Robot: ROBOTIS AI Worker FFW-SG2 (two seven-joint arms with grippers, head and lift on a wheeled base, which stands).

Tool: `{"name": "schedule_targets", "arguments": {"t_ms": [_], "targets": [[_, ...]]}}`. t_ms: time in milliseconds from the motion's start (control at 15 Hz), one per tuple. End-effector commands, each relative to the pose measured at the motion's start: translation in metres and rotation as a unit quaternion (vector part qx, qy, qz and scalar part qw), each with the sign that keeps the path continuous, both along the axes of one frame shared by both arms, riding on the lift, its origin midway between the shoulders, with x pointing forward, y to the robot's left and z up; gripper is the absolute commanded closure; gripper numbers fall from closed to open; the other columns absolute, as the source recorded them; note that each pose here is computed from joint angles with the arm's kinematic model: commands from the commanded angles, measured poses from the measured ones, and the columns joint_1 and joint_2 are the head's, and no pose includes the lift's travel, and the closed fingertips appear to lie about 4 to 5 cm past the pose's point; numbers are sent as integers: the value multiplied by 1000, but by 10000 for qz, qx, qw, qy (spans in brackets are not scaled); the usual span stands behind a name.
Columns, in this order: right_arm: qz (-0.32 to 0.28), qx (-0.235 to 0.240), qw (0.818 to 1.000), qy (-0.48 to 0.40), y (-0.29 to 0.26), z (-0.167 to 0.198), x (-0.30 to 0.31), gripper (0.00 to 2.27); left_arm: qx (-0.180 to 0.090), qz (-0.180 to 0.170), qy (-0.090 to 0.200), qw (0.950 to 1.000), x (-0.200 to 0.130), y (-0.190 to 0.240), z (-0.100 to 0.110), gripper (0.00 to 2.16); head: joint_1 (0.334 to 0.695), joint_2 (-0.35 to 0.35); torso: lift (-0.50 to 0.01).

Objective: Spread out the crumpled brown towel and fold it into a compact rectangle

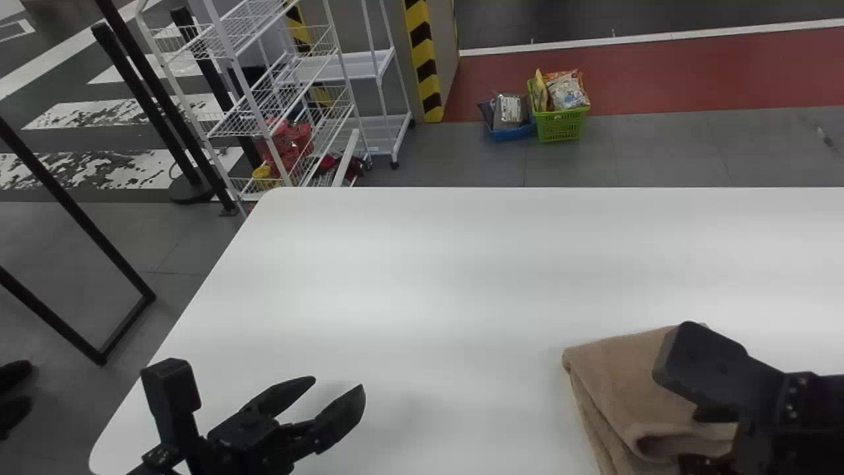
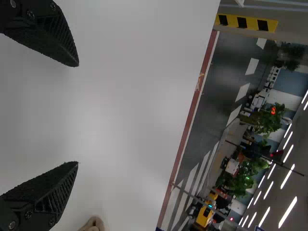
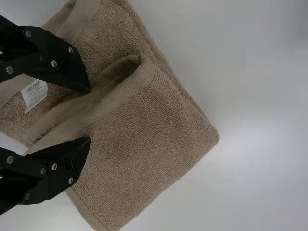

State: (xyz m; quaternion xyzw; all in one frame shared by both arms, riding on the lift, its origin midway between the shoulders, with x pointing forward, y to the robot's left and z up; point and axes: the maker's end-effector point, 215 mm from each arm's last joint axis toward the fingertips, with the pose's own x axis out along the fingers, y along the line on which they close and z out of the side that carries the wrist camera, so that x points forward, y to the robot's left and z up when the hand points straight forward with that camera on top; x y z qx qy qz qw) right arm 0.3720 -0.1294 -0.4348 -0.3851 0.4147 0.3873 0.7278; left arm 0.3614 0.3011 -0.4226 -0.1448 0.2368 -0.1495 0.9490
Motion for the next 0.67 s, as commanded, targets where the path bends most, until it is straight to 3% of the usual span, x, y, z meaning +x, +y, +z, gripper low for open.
{"name": "schedule_targets", "arguments": {"t_ms": [0,400,467,600], "targets": [[-55,210,9997,97,5,1,2,971,-9,21,-9,10000,0,2,0,83,695,264,-127],[-173,608,9979,133,13,14,8,977,6,16,-78,10000,1,2,3,83,695,277,-127],[-166,632,9978,134,13,15,9,1133,6,16,-78,10000,1,2,3,83,695,278,-127],[-191,654,9976,146,12,15,9,1150,1,16,-64,10000,1,2,2,83,695,280,-127]]}}
